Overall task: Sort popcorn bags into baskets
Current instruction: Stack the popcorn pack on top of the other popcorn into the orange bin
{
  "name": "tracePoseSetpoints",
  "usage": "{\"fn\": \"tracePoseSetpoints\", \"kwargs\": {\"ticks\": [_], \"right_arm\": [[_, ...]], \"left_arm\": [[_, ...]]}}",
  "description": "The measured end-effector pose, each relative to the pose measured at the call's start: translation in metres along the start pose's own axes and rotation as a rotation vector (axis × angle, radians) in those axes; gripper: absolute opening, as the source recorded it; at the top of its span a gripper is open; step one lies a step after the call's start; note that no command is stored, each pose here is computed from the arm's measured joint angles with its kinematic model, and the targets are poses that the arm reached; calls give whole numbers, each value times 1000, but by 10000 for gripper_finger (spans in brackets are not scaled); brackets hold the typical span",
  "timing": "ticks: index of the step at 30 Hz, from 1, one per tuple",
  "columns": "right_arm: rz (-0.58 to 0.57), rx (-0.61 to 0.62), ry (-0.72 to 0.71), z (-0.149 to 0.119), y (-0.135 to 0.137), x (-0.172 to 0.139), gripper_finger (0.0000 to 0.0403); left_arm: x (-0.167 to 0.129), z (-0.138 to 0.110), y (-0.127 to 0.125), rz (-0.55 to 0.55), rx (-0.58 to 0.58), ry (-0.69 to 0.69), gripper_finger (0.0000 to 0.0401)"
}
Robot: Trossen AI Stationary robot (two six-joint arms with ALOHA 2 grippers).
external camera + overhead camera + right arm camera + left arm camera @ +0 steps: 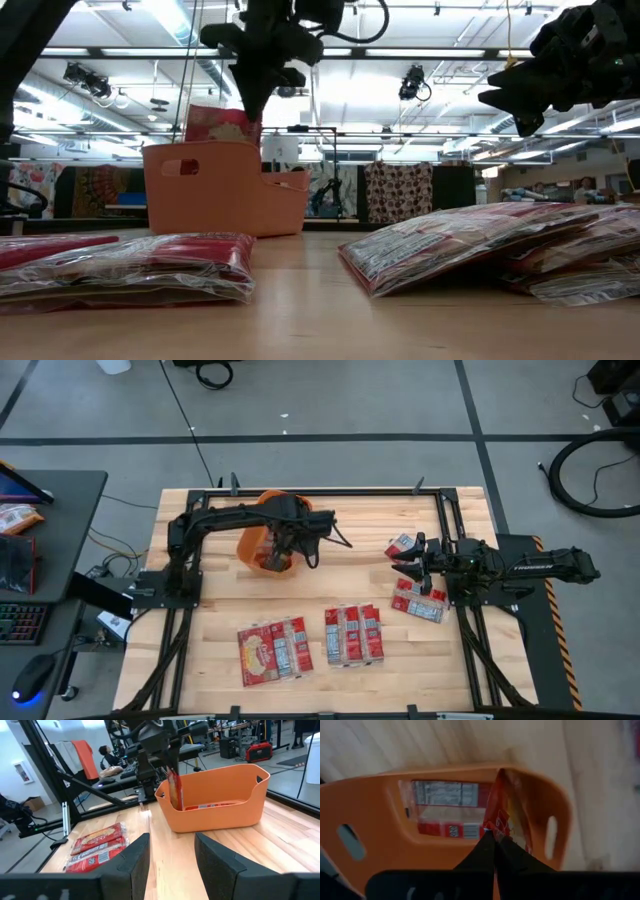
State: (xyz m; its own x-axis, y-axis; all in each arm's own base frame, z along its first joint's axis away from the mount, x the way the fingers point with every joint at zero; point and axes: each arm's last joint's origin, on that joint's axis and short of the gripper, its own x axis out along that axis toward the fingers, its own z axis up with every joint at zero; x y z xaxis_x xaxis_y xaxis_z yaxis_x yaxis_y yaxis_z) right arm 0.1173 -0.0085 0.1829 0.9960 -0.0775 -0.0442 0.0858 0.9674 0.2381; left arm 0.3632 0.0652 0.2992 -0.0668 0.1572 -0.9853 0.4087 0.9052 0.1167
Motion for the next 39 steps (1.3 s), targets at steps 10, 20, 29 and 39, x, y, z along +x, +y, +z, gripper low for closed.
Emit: {"fn": "tracePoseSetpoints", "kwargs": {"ticks": [10,20,29,39], "right_arm": [[2,-4,-7,1,0,0,160],[0,-13,2,0,0,0,160],[0,-16,0,0,0,0,160],[-3,-24,-2,0,0,0,160]], "left_arm": [[12,-15,28,-4,-17,21,15],[64,-11,33,115,47,213,44],[63,0,35,220,-60,133,107],[20,46,10,171,-497,-277,120]]}}
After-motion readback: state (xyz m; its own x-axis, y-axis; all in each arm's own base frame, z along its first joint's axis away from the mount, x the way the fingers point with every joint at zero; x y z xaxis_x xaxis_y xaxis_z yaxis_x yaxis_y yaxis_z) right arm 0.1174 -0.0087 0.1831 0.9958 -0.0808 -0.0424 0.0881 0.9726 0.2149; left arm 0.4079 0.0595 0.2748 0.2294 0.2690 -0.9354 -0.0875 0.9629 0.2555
